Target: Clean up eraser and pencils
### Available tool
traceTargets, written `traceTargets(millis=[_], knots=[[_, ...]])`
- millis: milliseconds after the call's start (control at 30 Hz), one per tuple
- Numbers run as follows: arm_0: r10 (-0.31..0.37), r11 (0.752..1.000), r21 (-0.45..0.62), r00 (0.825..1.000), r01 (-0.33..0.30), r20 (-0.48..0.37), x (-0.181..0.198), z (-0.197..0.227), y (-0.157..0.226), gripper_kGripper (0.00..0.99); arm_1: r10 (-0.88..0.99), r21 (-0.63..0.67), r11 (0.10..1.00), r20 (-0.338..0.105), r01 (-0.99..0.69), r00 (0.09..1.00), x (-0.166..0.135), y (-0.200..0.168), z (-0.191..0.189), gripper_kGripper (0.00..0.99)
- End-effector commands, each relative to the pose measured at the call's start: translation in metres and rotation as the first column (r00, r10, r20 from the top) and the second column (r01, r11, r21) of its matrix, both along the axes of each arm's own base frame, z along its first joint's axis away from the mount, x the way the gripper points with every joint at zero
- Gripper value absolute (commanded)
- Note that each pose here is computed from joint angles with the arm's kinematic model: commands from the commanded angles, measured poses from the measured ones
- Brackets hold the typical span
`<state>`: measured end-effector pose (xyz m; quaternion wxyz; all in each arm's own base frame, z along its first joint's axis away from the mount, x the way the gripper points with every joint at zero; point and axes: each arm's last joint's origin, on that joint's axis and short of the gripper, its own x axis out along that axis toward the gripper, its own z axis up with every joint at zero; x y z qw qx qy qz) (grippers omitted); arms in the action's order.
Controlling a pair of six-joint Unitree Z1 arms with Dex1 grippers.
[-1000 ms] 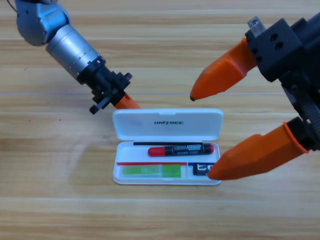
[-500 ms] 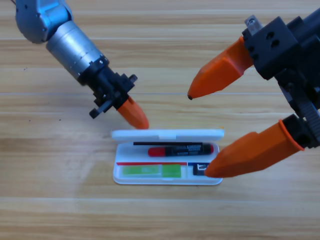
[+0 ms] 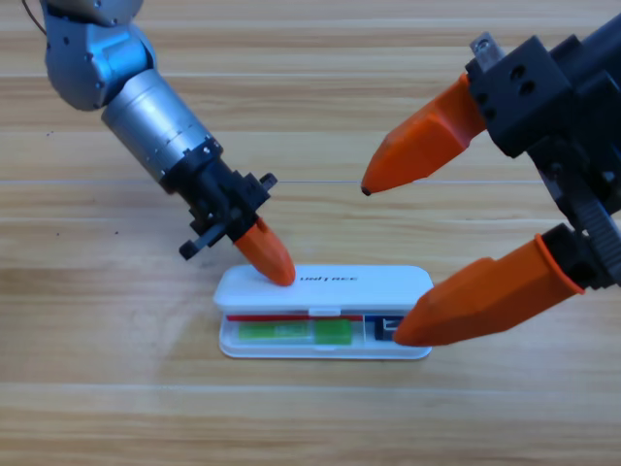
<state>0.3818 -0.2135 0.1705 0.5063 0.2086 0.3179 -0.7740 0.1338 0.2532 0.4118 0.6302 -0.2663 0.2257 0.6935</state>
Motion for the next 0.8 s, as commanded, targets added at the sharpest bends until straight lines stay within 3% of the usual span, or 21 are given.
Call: traceTargets(millis=[33,800], knots=[[-0.031,0.999,0.016,0.998,0.032,-0.053,-0.008,-0.033,-0.01,0.0,-0.004,-0.026,1.0,-0.032,0.003,0.999,0.013,0.015,-0.016,0.96],[-0.044,0.998,0.033,0.995,0.046,-0.085,-0.02,-0.075,-0.012,0.0,-0.004,-0.028,1.0,-0.036,0.003,0.999,0.013,0.016,-0.017,0.96]])
